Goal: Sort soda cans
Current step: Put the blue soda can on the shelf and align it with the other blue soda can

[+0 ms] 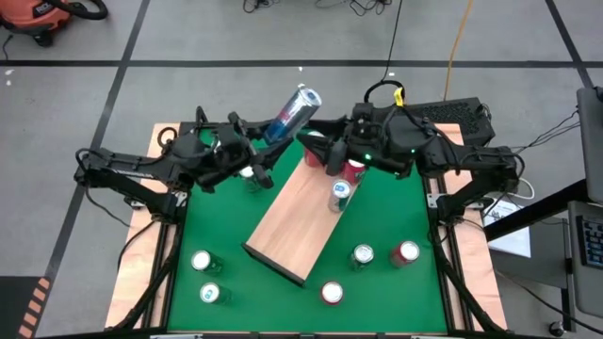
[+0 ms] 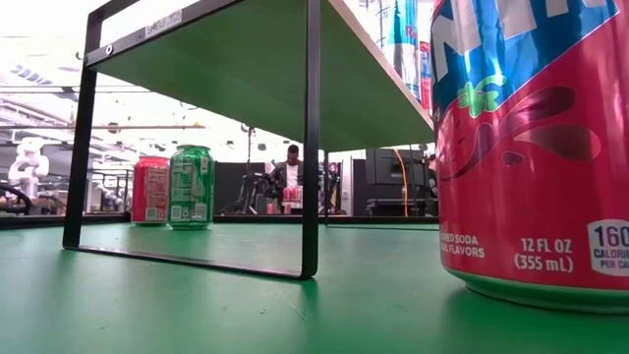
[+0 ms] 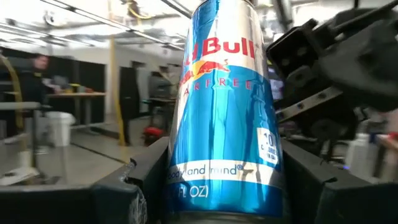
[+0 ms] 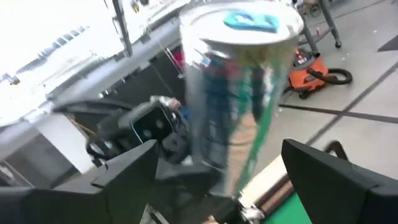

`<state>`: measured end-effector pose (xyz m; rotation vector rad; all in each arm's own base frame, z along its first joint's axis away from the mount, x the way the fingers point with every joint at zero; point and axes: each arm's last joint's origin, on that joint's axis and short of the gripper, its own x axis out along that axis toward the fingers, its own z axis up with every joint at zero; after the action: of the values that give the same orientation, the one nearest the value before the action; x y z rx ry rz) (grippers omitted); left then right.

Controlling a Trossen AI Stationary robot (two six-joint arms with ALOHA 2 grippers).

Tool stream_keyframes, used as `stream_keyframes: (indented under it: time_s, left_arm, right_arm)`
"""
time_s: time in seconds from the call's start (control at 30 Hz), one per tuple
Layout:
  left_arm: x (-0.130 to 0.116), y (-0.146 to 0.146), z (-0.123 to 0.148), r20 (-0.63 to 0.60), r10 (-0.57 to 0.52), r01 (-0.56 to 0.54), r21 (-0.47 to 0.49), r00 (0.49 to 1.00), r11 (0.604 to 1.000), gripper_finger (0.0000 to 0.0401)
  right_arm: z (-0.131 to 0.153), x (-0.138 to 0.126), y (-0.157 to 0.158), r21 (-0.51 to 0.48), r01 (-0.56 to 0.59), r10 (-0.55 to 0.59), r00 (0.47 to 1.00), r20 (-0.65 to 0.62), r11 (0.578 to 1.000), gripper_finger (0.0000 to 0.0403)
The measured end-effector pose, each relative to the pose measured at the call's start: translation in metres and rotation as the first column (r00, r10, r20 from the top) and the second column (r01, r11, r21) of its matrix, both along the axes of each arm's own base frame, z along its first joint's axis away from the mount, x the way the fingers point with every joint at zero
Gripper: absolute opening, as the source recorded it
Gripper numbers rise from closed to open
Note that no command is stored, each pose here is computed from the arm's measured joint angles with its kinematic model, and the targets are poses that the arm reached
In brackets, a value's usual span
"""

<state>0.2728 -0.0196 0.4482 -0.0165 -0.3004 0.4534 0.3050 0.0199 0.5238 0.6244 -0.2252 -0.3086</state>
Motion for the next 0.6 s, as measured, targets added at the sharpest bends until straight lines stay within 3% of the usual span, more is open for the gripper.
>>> stream_keyframes:
  time_s: [0.33, 0.6]
  left_arm:
    - [0.005, -0.009, -0.005, -0.029, 0.074, -0.074, 0.001, 0.997, 0.997, 0.0219]
    - [0.011, -0.010, -0.011, -0.054, 0.124, -0.125, -0.010, 0.991, 0.992, 0.0219]
  right_arm:
    - [-0.003, 0.012, -0.021, 0.025, 0.099, -0.100, 0.994, 0.044, 0.995, 0.0334]
    - [-0.005, 0.028, -0.023, -0.042, 0.122, -0.118, 0.990, 0.081, 0.992, 0.0317]
